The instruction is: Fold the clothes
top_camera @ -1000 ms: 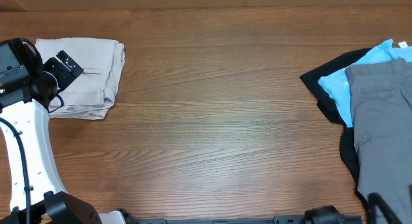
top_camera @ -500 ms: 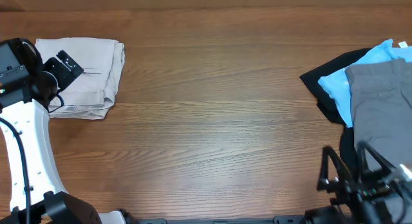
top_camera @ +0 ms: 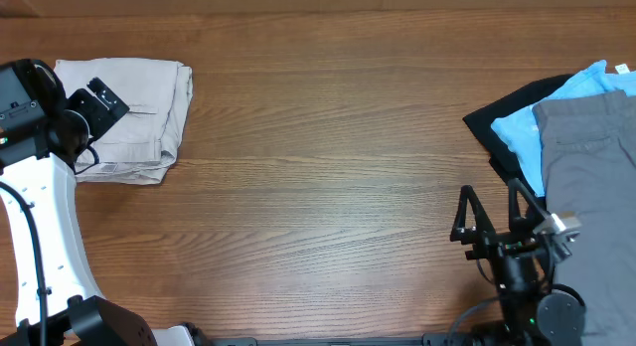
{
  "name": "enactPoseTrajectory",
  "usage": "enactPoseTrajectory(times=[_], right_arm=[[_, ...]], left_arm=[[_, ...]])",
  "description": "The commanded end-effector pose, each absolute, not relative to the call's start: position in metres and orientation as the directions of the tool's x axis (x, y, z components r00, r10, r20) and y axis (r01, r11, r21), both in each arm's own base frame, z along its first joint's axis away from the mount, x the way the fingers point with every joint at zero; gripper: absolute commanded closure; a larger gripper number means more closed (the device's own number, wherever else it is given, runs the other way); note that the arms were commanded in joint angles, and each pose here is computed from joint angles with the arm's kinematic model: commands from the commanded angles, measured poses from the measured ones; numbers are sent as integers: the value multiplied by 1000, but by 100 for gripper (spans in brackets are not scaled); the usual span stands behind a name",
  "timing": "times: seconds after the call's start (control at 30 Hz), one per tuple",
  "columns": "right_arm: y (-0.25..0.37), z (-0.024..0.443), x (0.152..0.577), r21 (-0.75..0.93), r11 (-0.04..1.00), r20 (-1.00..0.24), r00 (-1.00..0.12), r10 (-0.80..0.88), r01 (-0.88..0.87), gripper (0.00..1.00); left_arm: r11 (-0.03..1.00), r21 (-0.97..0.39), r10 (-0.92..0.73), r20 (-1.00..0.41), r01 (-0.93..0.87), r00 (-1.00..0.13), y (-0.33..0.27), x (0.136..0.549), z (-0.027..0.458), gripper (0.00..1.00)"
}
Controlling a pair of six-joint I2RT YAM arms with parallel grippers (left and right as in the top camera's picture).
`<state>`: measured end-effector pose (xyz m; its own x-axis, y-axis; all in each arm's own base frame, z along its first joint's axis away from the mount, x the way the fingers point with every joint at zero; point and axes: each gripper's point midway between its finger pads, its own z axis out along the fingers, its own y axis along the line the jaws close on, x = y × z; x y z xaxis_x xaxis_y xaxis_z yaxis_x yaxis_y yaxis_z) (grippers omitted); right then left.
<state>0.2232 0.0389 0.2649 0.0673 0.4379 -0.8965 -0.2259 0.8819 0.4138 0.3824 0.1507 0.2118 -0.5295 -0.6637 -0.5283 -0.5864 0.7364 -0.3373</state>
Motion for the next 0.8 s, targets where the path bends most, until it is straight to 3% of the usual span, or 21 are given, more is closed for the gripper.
enactPoseTrajectory(times=[0.0,0.67,0.77], right_arm=[[39,257,228,411,880,-891,98,443,-237,0],[36,217,240,365,908,-915,99,390,-207,0],[36,203,242,324,928,-939,55,339,-184,0]], left_arm=[[735,-340,-666,-521,-586,-533,149,382,209,0],[735,-340,-666,-521,-586,-533,149,382,209,0],[735,-340,-666,-521,-586,-533,149,382,209,0]])
